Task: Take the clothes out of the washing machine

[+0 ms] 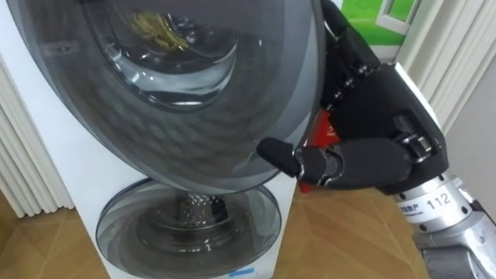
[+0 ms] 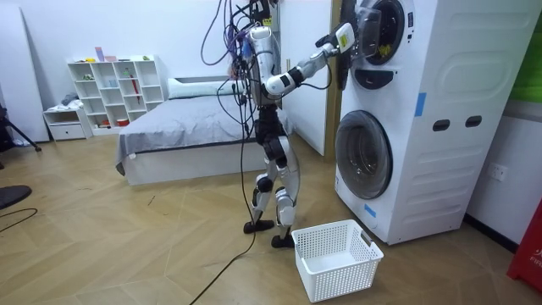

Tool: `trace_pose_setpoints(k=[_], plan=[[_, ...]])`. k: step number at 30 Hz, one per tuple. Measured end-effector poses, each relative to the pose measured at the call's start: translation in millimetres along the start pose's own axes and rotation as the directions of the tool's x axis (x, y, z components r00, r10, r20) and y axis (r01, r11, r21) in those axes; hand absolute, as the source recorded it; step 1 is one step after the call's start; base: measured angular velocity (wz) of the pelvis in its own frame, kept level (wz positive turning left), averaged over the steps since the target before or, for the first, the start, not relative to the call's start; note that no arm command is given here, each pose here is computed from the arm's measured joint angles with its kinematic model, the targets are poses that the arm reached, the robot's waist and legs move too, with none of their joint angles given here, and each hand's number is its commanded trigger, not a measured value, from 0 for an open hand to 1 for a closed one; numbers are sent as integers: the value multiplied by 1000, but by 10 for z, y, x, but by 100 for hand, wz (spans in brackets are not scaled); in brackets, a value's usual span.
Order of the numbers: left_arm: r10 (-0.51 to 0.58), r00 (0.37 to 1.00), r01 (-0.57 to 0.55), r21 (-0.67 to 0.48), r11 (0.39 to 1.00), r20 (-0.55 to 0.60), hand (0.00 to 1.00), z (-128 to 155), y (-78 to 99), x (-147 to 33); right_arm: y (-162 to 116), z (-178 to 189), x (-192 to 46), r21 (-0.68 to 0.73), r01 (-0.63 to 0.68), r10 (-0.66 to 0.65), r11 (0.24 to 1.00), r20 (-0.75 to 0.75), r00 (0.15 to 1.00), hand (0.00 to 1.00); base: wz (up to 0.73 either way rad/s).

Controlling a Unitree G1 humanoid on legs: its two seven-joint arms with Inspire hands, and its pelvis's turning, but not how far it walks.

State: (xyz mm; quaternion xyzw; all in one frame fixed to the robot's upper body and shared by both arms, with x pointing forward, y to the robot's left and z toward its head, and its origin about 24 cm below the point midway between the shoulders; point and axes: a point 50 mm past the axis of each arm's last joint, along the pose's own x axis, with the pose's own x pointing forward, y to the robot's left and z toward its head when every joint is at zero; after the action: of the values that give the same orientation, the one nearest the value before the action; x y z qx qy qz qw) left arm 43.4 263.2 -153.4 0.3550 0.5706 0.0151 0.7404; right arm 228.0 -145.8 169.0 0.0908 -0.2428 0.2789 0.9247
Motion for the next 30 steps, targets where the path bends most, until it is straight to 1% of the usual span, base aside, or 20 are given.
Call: trace_pose_setpoints(k=[4, 7, 13, 19, 22, 26, 30], plan=[[-19, 1000, 19, 10, 1000, 9, 0, 26, -5, 5, 0, 4, 0, 10, -8, 8, 1000, 6, 1000, 0, 0], [-36, 999, 35, 19, 999, 28, 0, 61, 7, 15, 9, 9, 0, 45, -25, 24, 999, 16, 1000, 0, 0], [-47, 997, 45, 24, 999, 57, 0, 96, 35, 25, 52, 29, 7, 51, -85, 82, 995, 51, 995, 0, -3], [-51, 997, 49, 30, 998, 64, 0, 108, 31, 25, 99, 63, 24, 67, -157, 151, 985, 93, 984, 0, 1], [-54, 996, 51, 32, 998, 66, 0, 113, 37, 28, 153, 88, 94, 68, -211, 202, 975, 115, 973, 0, 9], [-62, 996, 60, 32, 998, 69, 0, 145, 48, 38, 231, 147, 96, 56, -273, 263, 960, 140, 955, 0, 6], [-60, 996, 57, 32, 998, 72, 0, 167, 55, 43, 316, 129, 115, 67, -336, 324, 940, 139, 936, 0, 7]])
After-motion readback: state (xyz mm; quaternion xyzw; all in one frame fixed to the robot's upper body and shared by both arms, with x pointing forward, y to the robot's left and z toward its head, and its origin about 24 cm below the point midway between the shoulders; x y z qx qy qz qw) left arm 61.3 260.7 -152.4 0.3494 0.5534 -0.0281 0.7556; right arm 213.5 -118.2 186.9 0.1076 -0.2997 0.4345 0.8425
